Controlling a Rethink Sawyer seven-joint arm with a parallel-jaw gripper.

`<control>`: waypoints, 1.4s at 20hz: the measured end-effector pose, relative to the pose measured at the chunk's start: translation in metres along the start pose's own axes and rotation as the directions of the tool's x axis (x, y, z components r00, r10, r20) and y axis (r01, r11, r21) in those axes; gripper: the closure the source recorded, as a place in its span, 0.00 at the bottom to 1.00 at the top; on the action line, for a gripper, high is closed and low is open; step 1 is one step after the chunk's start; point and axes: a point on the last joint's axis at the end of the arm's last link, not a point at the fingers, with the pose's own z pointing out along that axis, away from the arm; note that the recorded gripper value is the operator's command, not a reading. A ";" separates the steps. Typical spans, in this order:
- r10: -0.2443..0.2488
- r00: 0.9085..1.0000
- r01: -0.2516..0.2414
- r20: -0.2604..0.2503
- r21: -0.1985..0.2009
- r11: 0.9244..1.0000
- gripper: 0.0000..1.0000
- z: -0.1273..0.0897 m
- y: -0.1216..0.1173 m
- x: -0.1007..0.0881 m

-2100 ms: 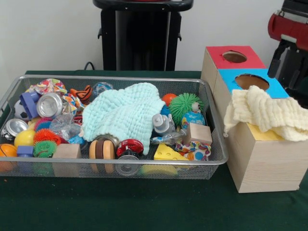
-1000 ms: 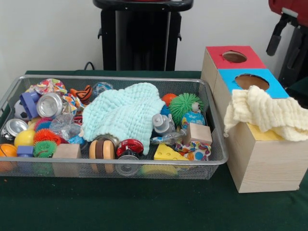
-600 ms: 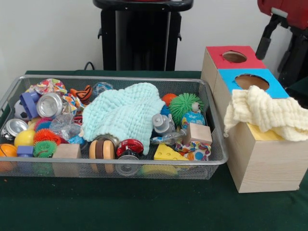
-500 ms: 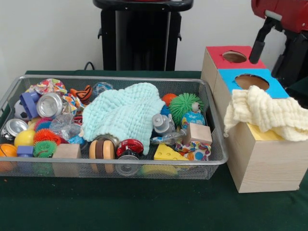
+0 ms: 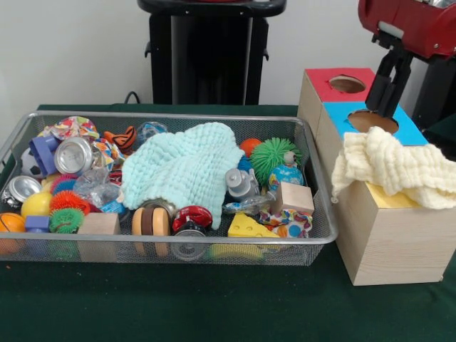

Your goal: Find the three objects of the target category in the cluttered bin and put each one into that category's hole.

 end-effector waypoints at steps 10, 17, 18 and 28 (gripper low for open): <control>-0.035 0.998 0.040 -0.055 0.087 0.995 1.00 -0.010 0.024 0.000; -0.083 0.995 0.087 -0.054 0.079 0.993 1.00 -0.016 0.053 0.008; -0.087 0.995 0.091 -0.053 0.076 0.993 1.00 -0.016 0.056 0.009; -0.083 0.996 0.085 -0.033 0.052 0.995 1.00 -0.010 0.070 -0.017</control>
